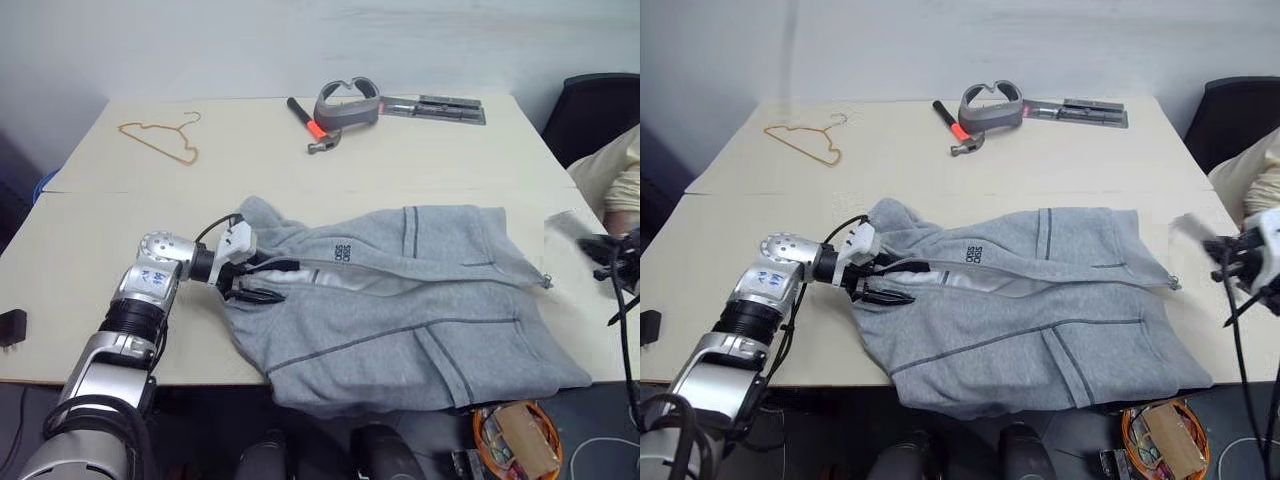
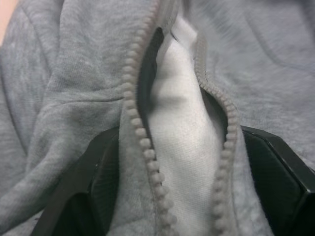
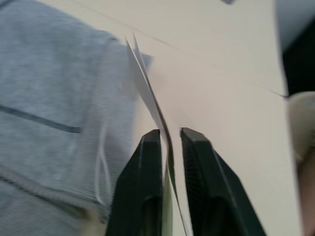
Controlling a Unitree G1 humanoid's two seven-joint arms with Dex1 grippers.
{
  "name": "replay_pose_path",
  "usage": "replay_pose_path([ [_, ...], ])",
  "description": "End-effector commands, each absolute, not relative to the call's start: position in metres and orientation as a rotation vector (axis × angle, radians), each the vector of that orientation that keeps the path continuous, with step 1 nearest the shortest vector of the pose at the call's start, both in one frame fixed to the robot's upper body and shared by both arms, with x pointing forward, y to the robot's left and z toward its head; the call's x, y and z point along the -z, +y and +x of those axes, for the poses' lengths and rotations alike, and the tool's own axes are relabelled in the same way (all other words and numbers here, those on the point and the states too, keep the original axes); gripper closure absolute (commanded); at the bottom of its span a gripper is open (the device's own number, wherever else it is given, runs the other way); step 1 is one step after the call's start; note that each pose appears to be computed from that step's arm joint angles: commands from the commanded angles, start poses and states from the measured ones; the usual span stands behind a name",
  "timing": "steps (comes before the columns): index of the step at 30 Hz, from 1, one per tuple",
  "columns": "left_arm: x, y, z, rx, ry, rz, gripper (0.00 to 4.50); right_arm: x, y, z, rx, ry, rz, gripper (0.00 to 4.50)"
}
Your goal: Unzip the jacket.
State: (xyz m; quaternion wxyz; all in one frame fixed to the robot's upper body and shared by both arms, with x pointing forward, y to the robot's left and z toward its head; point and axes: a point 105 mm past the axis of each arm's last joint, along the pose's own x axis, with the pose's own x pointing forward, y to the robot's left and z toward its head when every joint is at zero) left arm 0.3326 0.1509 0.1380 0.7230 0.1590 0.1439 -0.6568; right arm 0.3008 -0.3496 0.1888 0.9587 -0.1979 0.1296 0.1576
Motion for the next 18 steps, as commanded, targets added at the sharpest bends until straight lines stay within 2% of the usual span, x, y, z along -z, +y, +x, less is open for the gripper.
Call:
replay_pose_path([
  [1, -0.170, 0.166, 0.313, 1.469, 0.296, 0.333, 0.00, -0.214, -0.345, 0.287, -0.425, 0.273, -0.468, 2.57],
  [8, -0.241, 0.226, 0.284, 1.350, 0.302, 0.300, 0.00, -0.257, -0.352, 0.236, -0.625, 0.345, -0.393, 0.20],
  [9, -0.251, 0.233, 0.282, 1.320, 0.290, 0.310, 0.00, -0.260, -0.352, 0.228, -0.650, 0.357, -0.385, 0.04],
  [13, -0.268, 0.253, 0.278, 1.219, 0.266, 0.391, 0.00, -0.261, -0.351, 0.207, -0.708, 0.395, -0.374, 0.04],
  [18, -0.254, 0.257, 0.276, 1.199, 0.288, 0.466, 0.00, -0.258, -0.350, 0.212, -0.679, 0.360, -0.361, 0.04],
])
